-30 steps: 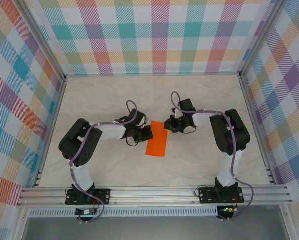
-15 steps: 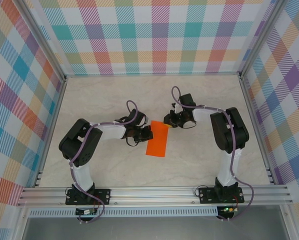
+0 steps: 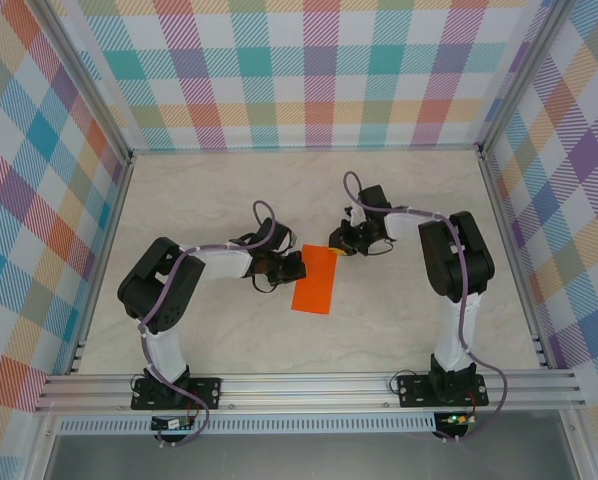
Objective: Fold a paper plane with a square sheet of paper (pick it up from the middle)
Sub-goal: Fold the square sheet of paper in half at the center of the table.
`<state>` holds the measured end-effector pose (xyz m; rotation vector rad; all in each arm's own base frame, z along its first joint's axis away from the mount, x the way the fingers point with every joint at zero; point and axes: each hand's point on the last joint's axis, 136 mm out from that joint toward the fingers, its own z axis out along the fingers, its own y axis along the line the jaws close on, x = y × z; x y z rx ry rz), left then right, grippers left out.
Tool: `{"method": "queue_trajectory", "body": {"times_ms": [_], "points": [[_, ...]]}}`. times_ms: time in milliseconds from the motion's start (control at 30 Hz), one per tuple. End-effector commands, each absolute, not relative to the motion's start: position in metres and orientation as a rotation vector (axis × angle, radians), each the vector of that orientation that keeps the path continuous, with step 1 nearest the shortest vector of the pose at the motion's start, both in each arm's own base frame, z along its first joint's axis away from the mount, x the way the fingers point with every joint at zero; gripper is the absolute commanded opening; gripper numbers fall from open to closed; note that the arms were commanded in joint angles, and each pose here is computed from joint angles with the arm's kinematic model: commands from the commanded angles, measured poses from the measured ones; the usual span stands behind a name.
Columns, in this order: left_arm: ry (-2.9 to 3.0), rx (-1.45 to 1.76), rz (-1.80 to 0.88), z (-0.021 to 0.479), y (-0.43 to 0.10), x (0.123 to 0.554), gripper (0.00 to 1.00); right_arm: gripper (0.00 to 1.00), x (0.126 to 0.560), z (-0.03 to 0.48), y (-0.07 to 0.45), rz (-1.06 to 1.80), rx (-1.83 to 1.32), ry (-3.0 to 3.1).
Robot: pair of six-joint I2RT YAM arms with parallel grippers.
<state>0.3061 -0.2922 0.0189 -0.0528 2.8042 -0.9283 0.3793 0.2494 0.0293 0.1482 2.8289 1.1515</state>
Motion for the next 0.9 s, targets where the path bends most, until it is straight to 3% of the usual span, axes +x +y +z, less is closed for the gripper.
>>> {"method": "queue_trajectory", "body": {"times_ms": [0,600,867], "points": [[2.993,-0.078,-0.733,-0.024,-0.264,0.269,0.0,0.13,0.384,0.047,0.248,1.13,0.113,2.818],[3.0,-0.075,-0.73,-0.024,-0.263,0.267,0.0,0.13,0.366,-0.008,0.235,1.058,0.346,3.019],[3.002,-0.076,-0.723,-0.024,-0.263,0.267,0.0,0.15,0.381,0.03,0.242,1.149,0.298,2.976]]}}
